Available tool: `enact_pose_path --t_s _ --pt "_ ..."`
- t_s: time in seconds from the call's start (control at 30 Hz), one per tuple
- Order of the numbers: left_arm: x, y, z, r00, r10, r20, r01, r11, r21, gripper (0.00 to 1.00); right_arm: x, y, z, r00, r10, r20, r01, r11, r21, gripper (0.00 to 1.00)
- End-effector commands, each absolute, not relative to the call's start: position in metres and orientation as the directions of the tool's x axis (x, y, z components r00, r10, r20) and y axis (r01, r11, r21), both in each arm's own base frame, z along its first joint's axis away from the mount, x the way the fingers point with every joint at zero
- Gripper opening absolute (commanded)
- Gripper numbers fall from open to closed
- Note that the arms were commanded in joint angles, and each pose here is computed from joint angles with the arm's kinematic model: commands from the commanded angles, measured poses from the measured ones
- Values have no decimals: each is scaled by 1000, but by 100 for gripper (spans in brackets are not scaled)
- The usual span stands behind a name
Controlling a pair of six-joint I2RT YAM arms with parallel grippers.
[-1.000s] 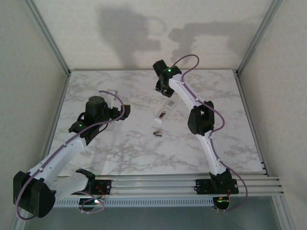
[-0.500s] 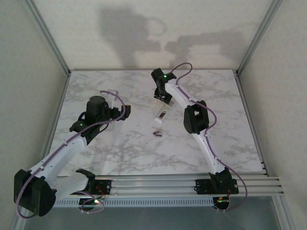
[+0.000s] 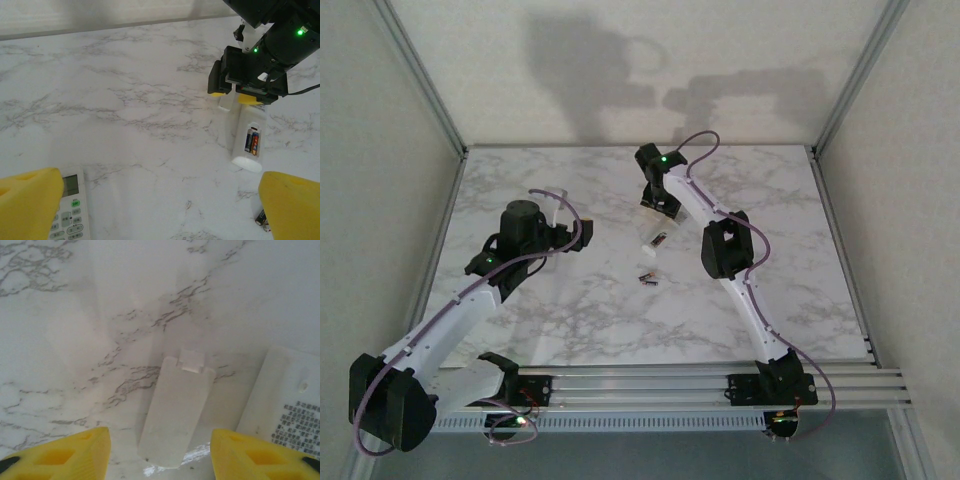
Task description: Load the batteries into the remote control
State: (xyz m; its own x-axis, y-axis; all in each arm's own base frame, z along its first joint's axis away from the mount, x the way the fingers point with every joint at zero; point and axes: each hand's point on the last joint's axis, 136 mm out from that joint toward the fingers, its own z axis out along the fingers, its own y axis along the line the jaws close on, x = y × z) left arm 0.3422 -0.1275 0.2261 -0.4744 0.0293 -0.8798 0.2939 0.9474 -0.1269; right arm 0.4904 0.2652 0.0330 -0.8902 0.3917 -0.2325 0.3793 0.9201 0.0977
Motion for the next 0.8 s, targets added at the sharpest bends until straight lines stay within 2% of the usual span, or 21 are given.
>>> enact_pose_path --t_s 0.0,0.17,0.3,0.53,0.77 --pt "344 -127 227 -459 32 -888 304 945 -123 100 475 236 8 -896 406 -181 419 907 -37 57" --pt "345 -127 227 -461 33 -887 304 945 -124 100 482 251 -2 -893 424 -150 423 905 39 59" --pt "345 -126 227 -462 30 -886 301 946 -125 100 492 251 -9 -892 412 -186 412 910 39 60" --pt "345 -125 227 -460 31 -887 298 947 -121 100 494 249 -21 -916 342 -211 352 936 -10 51" --pt "346 -125 227 -461 28 -887 296 947 -124 100 479 247 -23 -937 317 -143 325 945 -34 46"
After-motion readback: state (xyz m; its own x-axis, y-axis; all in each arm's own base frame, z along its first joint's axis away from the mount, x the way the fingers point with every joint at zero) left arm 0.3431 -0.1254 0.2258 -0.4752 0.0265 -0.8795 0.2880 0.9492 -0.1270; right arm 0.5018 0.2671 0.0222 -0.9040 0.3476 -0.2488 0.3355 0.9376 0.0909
